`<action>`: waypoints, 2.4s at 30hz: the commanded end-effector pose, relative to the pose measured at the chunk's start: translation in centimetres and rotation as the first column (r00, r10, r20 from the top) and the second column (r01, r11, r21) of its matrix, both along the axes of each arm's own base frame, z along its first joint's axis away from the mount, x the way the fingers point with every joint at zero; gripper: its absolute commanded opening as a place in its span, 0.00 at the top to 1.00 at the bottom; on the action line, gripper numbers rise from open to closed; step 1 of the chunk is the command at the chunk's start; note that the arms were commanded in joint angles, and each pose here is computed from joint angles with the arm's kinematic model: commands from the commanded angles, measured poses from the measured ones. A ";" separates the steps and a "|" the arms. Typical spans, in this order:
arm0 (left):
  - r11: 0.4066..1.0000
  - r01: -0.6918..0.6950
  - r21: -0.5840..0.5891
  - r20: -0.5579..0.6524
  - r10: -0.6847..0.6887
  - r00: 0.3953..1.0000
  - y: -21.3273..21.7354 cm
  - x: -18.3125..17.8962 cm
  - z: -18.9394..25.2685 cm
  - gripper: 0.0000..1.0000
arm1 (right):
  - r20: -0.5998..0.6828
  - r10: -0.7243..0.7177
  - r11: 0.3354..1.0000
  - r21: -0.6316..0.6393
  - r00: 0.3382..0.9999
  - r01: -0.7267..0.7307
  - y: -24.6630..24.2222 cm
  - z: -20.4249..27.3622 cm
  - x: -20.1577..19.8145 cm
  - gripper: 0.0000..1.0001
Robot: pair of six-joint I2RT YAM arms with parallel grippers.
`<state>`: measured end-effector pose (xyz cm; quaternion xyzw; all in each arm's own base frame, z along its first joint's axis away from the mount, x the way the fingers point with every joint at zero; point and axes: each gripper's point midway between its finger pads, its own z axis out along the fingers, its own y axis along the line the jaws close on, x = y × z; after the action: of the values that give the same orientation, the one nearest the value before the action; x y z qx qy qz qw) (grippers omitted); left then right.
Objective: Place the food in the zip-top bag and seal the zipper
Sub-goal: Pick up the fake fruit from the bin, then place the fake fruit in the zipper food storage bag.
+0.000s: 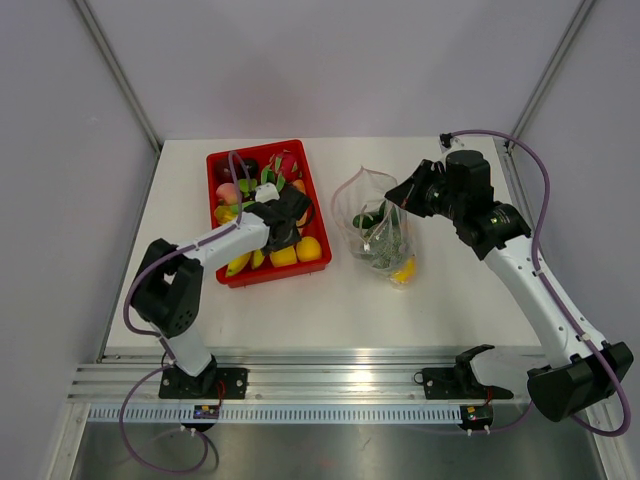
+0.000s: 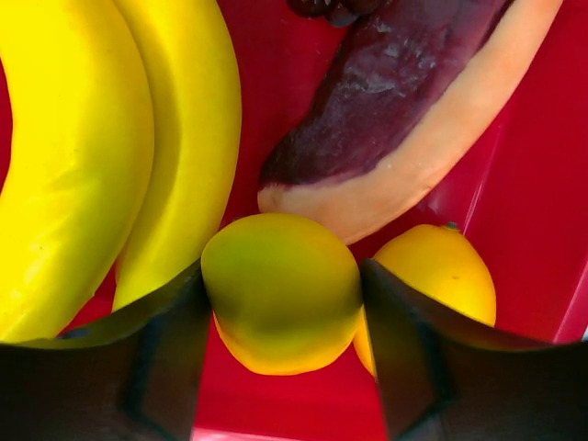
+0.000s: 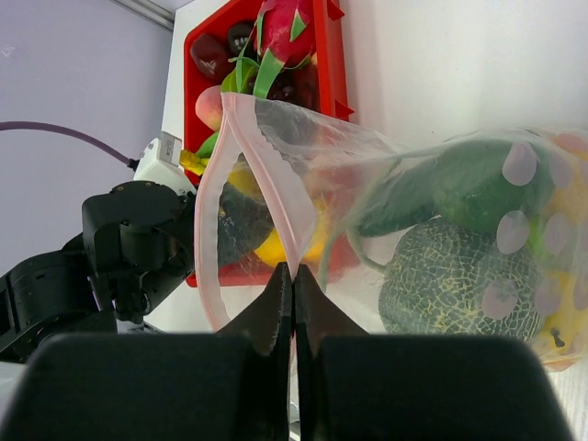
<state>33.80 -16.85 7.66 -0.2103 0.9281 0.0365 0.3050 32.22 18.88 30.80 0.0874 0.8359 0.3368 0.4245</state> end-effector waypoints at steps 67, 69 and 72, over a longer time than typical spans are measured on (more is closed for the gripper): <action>0.623 0.773 -0.122 0.681 -0.514 0.522 -18.4 -4.0 31.5 0.23 | 0.069 0.016 0.998 0.053 0.997 -0.019 0.4 2.6 -0.3 1.00; 0.623 0.772 -0.125 0.668 -0.523 0.530 -18.4 -3.9 30.8 0.37 | 0.068 0.014 0.998 0.056 0.998 -0.018 0.4 2.5 -0.3 1.00; 0.619 0.773 -0.136 0.657 -0.528 0.538 -18.6 -3.7 29.9 0.55 | 0.068 0.015 0.998 0.058 0.998 -0.019 0.4 2.6 -0.5 1.00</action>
<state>30.01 -35.28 36.57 0.0917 0.8010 -0.3296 0.4912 31.72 18.81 30.77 0.0918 0.8358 0.3437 0.4182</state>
